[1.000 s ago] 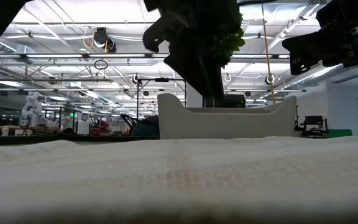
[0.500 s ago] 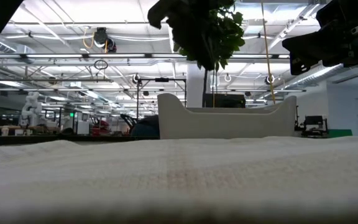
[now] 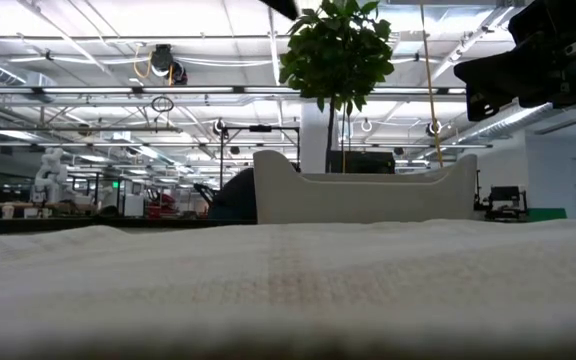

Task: Pick and placing Produce into tupperware
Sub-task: Return to Home Position

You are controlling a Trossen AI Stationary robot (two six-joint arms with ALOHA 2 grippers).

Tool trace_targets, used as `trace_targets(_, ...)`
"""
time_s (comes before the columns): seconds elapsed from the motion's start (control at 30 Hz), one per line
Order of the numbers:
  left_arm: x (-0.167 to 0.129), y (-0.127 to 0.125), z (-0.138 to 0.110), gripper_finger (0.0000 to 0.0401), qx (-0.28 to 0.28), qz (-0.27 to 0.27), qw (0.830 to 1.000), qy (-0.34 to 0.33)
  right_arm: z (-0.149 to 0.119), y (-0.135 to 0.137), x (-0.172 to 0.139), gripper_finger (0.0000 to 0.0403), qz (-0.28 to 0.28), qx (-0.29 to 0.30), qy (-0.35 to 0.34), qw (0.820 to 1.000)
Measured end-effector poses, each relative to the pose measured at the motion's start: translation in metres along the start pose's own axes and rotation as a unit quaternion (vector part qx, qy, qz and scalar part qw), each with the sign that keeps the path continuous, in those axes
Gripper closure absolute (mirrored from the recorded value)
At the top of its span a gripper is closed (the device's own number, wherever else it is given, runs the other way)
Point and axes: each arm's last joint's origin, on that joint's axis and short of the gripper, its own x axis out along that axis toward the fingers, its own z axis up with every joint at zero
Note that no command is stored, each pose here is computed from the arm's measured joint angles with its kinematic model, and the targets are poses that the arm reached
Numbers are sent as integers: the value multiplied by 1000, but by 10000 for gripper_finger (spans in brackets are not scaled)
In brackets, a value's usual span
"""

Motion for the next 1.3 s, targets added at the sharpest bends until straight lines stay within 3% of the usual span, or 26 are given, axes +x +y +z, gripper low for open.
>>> trace_targets(0.17,-28,-10,-26,400,-20,44,999,-13,1,0,0,403,0,0,-5,1000)
trace_targets(0.3,-45,-20,-51,400,-44,93,991,-86,5,0,-1,403,0,-2,-24,1000)
trace_targets(0.5,-48,-40,-92,400,-82,169,959,-213,11,-2,-2,403,-39,-6,-54,998)
trace_targets(0.67,-51,-63,-130,401,-117,241,936,-229,14,-3,-5,403,-66,-7,-67,996)
trace_targets(0.77,-53,-80,-147,401,-133,252,921,-267,18,-3,-8,403,-66,-14,-84,994)
trace_targets(0.97,-39,-105,-176,401,-130,263,897,-332,17,-3,-14,403,-66,-18,-74,995)
trace_targets(1.23,1,-125,-218,401,-133,271,887,-349,7,-3,-15,403,-64,-17,-17,998)
trace_targets(1.3,8,-128,-230,401,-144,277,877,-365,7,-3,-15,403,-64,-18,-17,998)
